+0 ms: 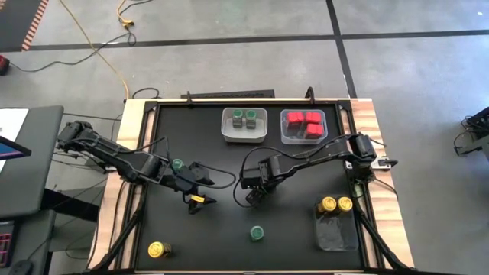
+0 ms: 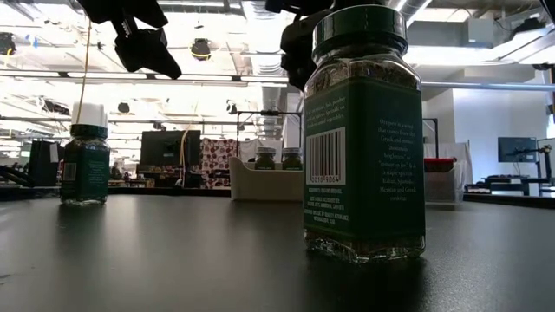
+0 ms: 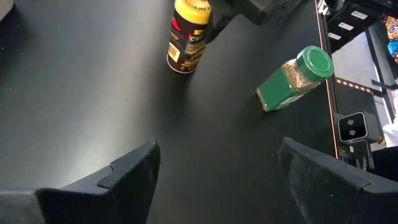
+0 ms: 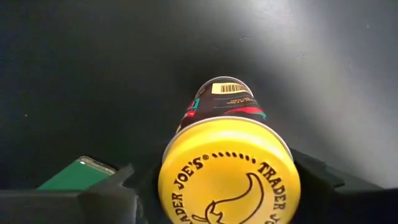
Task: Sort spices by type
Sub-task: Put the top yellow seasoning bottle into the black bin
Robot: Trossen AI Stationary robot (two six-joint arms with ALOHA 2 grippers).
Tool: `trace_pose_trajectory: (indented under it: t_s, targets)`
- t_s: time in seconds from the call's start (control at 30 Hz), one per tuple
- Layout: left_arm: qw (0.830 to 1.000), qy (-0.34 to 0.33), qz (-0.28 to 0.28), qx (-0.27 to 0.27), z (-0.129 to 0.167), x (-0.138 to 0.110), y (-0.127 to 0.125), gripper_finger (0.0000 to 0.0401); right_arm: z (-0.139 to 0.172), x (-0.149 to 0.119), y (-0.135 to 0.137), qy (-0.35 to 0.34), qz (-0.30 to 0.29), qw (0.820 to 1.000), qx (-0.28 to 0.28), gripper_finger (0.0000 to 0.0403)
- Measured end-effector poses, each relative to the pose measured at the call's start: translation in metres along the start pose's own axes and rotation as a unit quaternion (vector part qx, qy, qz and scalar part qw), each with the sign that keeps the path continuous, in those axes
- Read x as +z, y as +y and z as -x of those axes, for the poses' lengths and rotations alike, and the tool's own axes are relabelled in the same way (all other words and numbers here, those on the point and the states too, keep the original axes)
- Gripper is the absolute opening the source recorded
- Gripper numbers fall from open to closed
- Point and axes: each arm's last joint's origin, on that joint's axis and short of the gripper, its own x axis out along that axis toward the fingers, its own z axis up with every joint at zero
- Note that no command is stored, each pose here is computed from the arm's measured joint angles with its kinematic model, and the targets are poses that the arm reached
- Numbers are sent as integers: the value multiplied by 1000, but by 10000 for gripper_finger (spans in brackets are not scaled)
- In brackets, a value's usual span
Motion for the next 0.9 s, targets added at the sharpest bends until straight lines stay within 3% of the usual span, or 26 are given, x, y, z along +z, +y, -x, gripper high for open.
trace_pose_trajectory:
  t_s: [0.27, 0.5, 0.7, 0.9]
  targets:
    - [1000, 2, 1, 2, 0, -1, 0, 314, 13, -1, -1, 18, 40, 999, -20, 242]
    - [1000, 2, 1, 3, 0, -1, 0, 314, 52, -20, 1, 20, 107, 994, -28, 243]
    - [1000, 2, 2, 3, 0, 0, 0, 314, 102, -61, -3, -11, 168, 985, -31, 245]
    - [1000, 1, 2, 3, 0, 0, 0, 314, 143, -128, -12, -19, 237, 970, -45, 246]
